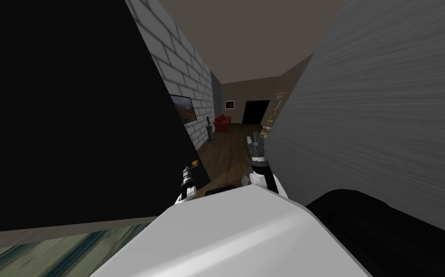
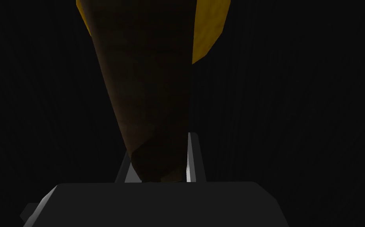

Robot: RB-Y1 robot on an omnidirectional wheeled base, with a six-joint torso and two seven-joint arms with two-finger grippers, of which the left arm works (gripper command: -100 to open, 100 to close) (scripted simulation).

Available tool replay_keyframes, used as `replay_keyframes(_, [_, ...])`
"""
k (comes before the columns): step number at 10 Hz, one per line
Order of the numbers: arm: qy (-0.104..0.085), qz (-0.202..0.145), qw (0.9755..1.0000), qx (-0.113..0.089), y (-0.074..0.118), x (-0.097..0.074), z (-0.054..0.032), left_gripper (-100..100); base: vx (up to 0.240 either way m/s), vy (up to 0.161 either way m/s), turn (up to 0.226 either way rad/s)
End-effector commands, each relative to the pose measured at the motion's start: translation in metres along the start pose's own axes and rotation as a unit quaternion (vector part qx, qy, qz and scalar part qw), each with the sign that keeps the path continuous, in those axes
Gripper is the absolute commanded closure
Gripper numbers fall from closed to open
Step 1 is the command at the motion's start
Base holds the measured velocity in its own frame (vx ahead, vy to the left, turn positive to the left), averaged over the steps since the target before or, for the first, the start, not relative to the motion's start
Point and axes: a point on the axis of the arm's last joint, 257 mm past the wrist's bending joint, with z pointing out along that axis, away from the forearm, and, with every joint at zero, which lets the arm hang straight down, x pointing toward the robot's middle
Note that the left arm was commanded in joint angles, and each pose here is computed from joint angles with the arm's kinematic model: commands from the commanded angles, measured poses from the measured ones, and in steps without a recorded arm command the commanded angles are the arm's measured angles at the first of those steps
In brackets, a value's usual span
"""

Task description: Push the door open

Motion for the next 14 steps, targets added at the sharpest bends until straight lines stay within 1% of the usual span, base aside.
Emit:
replay_keyframes(1, [-0.010,0.009,0.9998,0.014,-0.012,-0.018,0.0064,100,0.128,0.123,-0.021])
replay_keyframes(2, [-0.015,0.012,0.9997,0.016,-0.013,-0.026,0.0078,100,0.171,0.069,-0.018])
replay_keyframes(3, [-0.018,0.013,0.9996,0.017,-0.014,-0.029,0.0083,100,0.162,0.023,0.005])
replay_keyframes(4, [-0.027,0.016,0.9993,0.018,-0.015,-0.039,0.0092,100,0.185,0.008,0.050])
replay_keyframes(6, [-0.039,0.014,0.9989,0.019,-0.016,-0.047,0.0085,100,0.225,0.000,0.045])
replay_keyframes(7, [-0.042,0.013,0.9988,0.018,-0.015,-0.048,0.0080,100,0.139,-0.008,0.040])
replay_keyframes(8, [-0.051,0.009,0.9986,0.016,-0.013,-0.050,0.0057,100,0.158,-0.053,0.044])
replay_keyframes(10, [-0.059,-0.001,0.9982,0.012,-0.009,-0.048,0.0014,100,0.160,-0.074,0.065])
replay_keyframes(13, [-0.067,-0.013,0.9977,0.006,-0.004,-0.041,-0.0046,100,0.095,-0.133,0.048])
replay_keyframes(14, [-0.075,-0.006,0.9972,0.006,-0.005,-0.057,-0.0044,100,0.023,-0.049,0.066])
